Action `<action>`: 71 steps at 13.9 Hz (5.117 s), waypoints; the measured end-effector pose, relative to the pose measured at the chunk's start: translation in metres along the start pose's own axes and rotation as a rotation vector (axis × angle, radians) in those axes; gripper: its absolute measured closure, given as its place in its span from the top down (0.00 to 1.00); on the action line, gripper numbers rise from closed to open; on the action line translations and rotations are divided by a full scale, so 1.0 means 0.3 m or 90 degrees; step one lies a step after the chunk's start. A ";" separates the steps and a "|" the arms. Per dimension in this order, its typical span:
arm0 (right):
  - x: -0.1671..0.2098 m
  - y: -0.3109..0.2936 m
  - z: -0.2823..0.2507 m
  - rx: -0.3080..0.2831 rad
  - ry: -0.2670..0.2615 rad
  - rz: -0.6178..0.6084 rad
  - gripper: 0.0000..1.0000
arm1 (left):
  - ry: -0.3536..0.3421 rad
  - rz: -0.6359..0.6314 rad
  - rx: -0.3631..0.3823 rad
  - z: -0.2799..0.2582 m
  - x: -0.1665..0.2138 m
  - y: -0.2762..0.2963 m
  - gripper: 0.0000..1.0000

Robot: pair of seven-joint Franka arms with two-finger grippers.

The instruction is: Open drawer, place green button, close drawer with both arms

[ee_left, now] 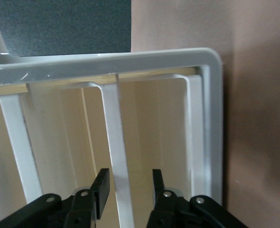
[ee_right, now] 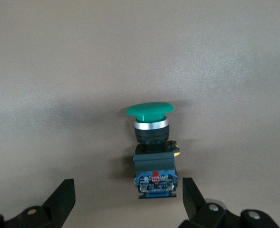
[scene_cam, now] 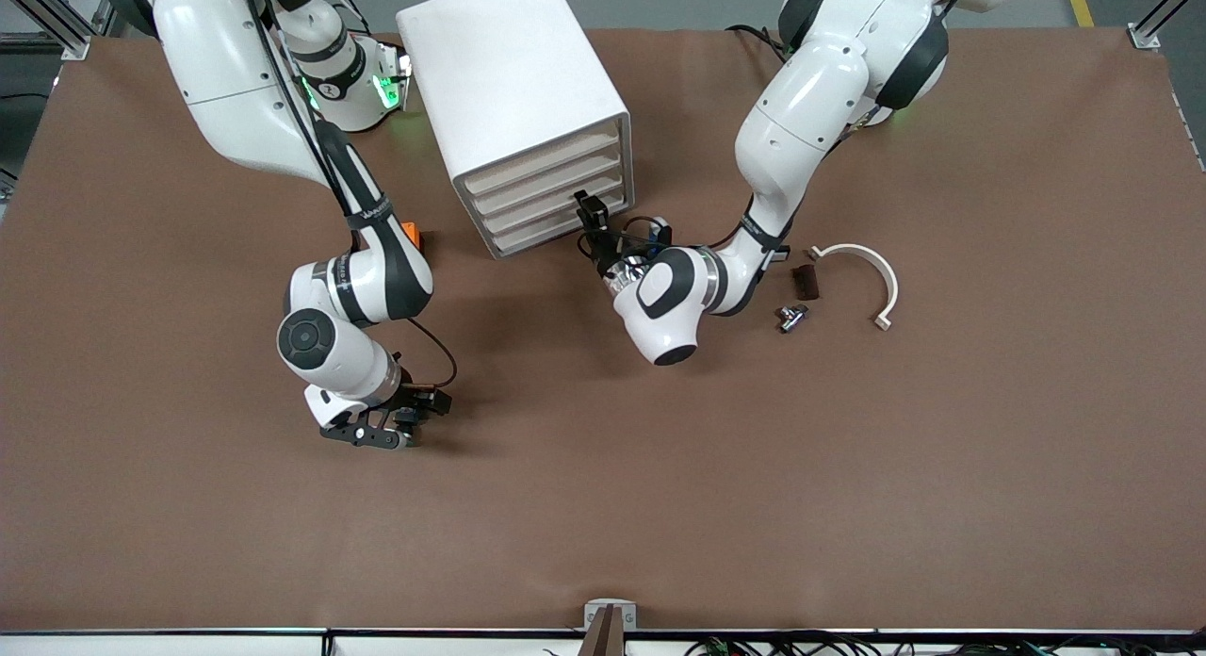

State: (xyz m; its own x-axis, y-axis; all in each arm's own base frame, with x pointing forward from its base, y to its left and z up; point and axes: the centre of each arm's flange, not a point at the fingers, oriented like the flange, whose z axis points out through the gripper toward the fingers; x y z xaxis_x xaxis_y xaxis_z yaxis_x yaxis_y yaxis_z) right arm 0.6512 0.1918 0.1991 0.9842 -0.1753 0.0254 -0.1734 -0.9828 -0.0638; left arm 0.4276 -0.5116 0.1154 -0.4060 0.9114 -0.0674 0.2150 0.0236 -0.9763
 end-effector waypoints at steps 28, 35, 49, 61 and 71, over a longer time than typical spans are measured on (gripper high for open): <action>-0.338 -0.345 -0.539 -0.032 -0.087 0.318 0.42 | -0.131 -0.034 0.037 -0.335 0.142 0.097 0.14; -0.739 -0.723 -0.440 -0.039 -0.068 0.476 0.42 | -0.161 -0.033 0.035 -0.411 0.173 0.107 0.22; -0.871 -0.807 -0.259 -0.081 -0.063 0.603 0.42 | -0.114 0.566 -0.297 -0.894 0.146 -0.193 1.00; -0.924 -0.904 -0.275 -0.066 -0.059 0.624 0.86 | 0.341 0.739 -0.655 -0.908 -0.039 -0.522 1.00; -0.357 -0.541 -0.706 -0.108 -0.107 0.254 1.00 | 0.511 0.746 -0.680 -0.788 -0.120 -0.547 1.00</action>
State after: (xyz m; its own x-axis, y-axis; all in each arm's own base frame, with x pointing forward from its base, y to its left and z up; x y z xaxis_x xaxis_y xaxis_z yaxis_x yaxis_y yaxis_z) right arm 0.5664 0.3578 0.4180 0.8287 -0.5441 -0.1313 -0.5299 -0.8382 0.1287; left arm 0.6168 -0.4511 0.3265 0.7919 0.5950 -0.1372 0.6071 -0.7912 0.0729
